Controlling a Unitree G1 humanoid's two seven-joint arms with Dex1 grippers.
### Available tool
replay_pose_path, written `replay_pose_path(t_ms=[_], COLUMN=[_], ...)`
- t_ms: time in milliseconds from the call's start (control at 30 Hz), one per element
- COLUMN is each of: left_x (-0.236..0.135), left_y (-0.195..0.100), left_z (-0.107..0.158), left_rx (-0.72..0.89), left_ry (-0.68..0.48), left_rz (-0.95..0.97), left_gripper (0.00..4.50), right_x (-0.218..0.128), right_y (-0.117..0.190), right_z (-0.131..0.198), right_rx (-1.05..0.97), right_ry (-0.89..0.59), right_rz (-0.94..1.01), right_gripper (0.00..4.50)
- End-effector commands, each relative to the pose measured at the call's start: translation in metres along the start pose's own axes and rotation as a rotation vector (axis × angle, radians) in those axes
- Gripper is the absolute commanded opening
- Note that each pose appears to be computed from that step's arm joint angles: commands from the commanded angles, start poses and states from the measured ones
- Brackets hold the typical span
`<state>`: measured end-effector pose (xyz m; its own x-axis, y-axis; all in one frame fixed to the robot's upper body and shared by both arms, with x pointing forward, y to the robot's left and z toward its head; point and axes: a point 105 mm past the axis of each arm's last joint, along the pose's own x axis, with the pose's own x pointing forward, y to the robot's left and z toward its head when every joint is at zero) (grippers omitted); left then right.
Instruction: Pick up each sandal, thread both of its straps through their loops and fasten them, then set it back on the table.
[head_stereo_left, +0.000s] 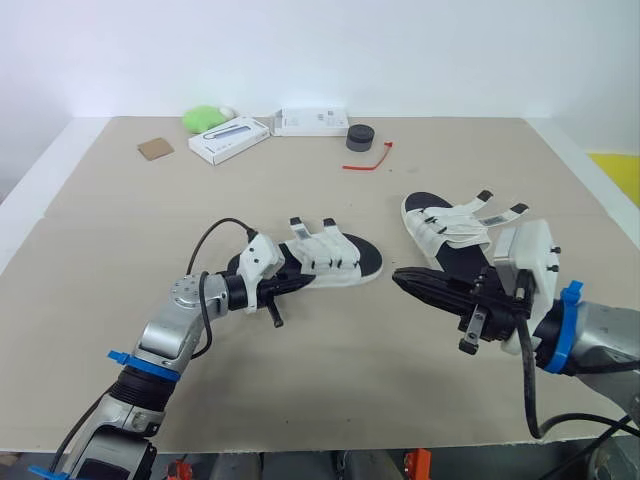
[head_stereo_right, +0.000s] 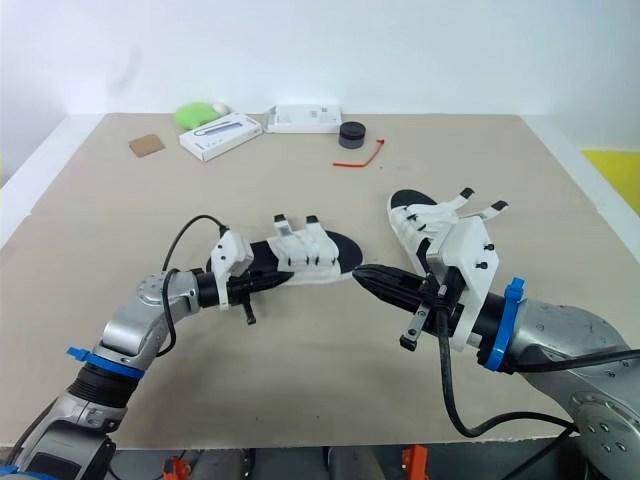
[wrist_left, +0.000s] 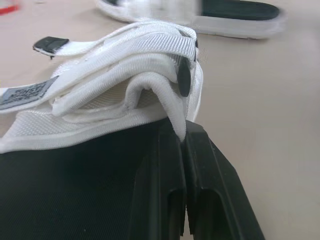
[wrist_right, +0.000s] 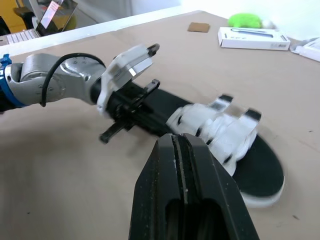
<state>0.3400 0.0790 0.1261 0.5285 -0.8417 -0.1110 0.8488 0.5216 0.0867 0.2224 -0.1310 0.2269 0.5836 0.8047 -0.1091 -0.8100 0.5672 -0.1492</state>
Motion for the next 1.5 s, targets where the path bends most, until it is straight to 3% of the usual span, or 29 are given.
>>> replay_pose_path(t_ms=[33, 167, 333, 567, 933, 1067, 1100, 1133, 1267, 1367, 1400, 1500], left_x=[-0.030, -0.079, -0.099, -0.092, -0.041, -0.039, -0.039, -0.038, -0.038, -0.038, -0.038, -0.038], left_y=[0.063, 0.115, 0.126, 0.121, 0.100, 0.103, 0.103, 0.103, 0.103, 0.100, 0.099, 0.098], left_z=[0.017, 0.019, 0.009, 0.009, 0.007, 0.004, 0.004, 0.005, 0.007, 0.020, 0.022, 0.022], left_rx=[-0.054, -0.114, -0.210, -0.205, -0.232, -0.244, -0.256, -0.262, -0.265, -0.272, -0.274, -0.277], left_ry=[-0.063, -0.067, -0.050, -0.035, -0.033, -0.038, -0.050, -0.062, -0.076, -0.106, -0.110, -0.109], left_rz=[0.406, 0.845, 1.024, 1.008, 0.894, 0.913, 0.911, 0.907, 0.901, 0.882, 0.878, 0.875], left_gripper=[0.05, 0.05, 0.05, 0.05, 0.05, 0.05, 0.60, 0.75, 2.85, 4.12, 4.44, 4.44], right_x=[0.005, 0.014, 0.024, 0.025, 0.015, 0.015, 0.015, 0.014, 0.014, 0.011, 0.011, 0.011], right_y=[0.002, -0.001, -0.001, -0.002, -0.007, -0.007, -0.007, -0.007, -0.008, -0.012, -0.013, -0.013], right_z=[0.010, 0.007, 0.006, 0.007, 0.011, 0.011, 0.011, 0.011, 0.011, 0.012, 0.012, 0.012], right_rx=[-0.032, -0.023, -0.022, -0.024, -0.032, -0.035, -0.035, -0.035, -0.034, -0.031, -0.031, -0.030], right_ry=[-0.036, -0.036, -0.050, -0.058, -0.073, -0.072, -0.072, -0.072, -0.072, -0.076, -0.077, -0.077], right_rz=[0.053, 0.094, 0.138, 0.152, 0.103, 0.096, 0.093, 0.089, 0.085, 0.067, 0.065, 0.064], right_gripper=[0.00, 0.00, 0.00, 0.00, 0.00, 0.00, 0.00, 0.00, 0.00, 0.00, 0.00, 0.00])
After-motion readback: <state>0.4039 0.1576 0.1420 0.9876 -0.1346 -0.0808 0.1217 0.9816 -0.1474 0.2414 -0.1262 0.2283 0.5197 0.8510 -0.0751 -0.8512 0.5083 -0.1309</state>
